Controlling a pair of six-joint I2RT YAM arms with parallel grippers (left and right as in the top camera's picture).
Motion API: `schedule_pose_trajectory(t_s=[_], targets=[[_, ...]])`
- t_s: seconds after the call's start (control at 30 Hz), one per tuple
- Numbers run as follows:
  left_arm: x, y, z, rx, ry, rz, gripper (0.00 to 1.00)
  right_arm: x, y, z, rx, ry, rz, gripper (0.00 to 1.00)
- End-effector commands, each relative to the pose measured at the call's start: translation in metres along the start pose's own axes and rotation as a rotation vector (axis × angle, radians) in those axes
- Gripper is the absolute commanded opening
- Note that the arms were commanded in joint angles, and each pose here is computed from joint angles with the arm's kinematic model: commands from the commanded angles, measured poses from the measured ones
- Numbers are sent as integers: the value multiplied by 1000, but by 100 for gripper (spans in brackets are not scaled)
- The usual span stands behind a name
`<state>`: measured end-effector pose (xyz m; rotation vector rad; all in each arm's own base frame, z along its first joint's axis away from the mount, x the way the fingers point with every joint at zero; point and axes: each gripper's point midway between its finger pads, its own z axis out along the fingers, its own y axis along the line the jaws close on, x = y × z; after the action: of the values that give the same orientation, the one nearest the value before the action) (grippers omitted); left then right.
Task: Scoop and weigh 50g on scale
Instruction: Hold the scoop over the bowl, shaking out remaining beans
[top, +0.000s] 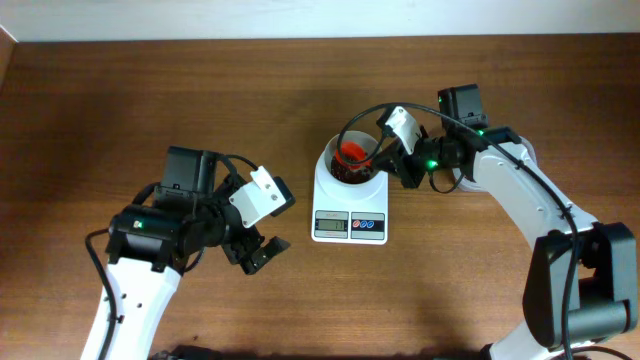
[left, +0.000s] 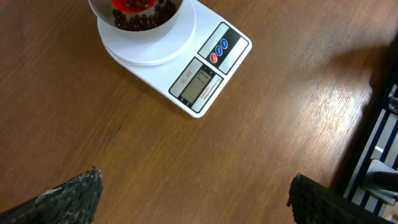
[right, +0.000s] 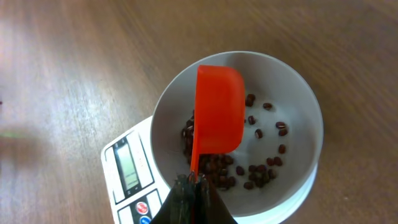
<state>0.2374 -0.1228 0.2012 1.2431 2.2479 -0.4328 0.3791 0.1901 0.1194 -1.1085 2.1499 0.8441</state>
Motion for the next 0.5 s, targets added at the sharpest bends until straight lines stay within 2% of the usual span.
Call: schedule_pose_trajectory(t_s=[0.0,0.03,0.13,0.2,0.27,0.33,0.43,0.47], targets=[[-6,3,-5,-11,-19,26,99,-10,-4,-8,45,-20,26,4],[-6,3,-5,-12,-20,26,99,-13,5,-9,2,-34,29,4],[-6,3,-5,-11,-20,26,99,-13,-8,-11,74,-22,11,4],[-6,3,-5,-11,-20,26,99,-15,9,-14,2,-36,1,4],[-6,3,-5,-11,-20,26,99,-9,-14,-15,127,10,-11,4],[-6,3,-5,-11,-20,26,99,-15,9,-18,31,-24,-6,4],[-6,3,-5,-12,-20,26,99,-15,-8,-20,118,-7,-23,4],[-6,3,-5,-11,-19,26,99,-19,3,-22,76,-23,-21,4]])
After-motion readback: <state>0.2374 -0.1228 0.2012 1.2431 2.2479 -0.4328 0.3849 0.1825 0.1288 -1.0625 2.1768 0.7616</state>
